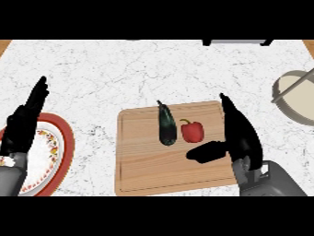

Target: Pick the bell pepper from the cutting board and place it in the tiered basket

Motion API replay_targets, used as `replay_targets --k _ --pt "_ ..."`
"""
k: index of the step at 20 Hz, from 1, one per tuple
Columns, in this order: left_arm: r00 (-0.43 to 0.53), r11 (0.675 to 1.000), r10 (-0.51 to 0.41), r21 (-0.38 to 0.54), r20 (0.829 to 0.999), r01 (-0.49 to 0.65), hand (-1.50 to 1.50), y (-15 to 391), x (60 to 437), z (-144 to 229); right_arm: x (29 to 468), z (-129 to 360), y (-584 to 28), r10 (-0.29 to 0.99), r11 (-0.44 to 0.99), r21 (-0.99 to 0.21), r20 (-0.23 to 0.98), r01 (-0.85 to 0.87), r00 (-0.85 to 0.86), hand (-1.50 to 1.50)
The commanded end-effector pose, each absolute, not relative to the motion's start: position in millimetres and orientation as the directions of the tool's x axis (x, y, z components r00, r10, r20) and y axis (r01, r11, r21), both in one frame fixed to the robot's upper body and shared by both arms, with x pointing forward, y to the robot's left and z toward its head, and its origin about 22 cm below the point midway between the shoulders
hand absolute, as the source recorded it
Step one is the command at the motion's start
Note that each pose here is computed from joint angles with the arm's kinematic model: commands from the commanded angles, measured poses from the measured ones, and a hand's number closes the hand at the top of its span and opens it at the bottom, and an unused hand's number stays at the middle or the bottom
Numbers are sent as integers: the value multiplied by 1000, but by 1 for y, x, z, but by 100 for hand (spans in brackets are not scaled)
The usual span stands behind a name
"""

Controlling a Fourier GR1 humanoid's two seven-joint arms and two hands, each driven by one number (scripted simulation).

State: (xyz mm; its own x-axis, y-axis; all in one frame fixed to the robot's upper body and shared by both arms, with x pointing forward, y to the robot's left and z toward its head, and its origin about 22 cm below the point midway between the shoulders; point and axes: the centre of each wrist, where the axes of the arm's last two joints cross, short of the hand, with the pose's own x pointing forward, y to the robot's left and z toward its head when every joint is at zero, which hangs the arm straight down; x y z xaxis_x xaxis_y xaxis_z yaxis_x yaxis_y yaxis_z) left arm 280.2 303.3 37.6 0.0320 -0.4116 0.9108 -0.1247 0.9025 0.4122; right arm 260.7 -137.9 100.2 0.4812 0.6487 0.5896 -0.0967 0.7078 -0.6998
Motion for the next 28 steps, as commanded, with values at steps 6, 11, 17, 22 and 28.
replay_targets --k 6,11,17,22,28 --pt "50 896 -417 420 908 -143 0 301 283 41 260 99 -111 654 631 -768 449 -111 609 -150" --pt "41 902 -413 415 910 -120 0 302 276 29 262 91 -107 659 635 -759 436 -142 613 -150" --pt "19 905 -410 409 912 -115 0 296 271 36 269 86 -95 636 653 -741 423 -157 646 -150" --pt "27 906 -403 403 915 -131 0 298 274 37 275 84 -85 623 655 -739 407 -161 668 -150" --pt "39 900 -415 416 909 -127 0 292 280 36 278 60 -106 624 672 -721 430 -168 652 -150"
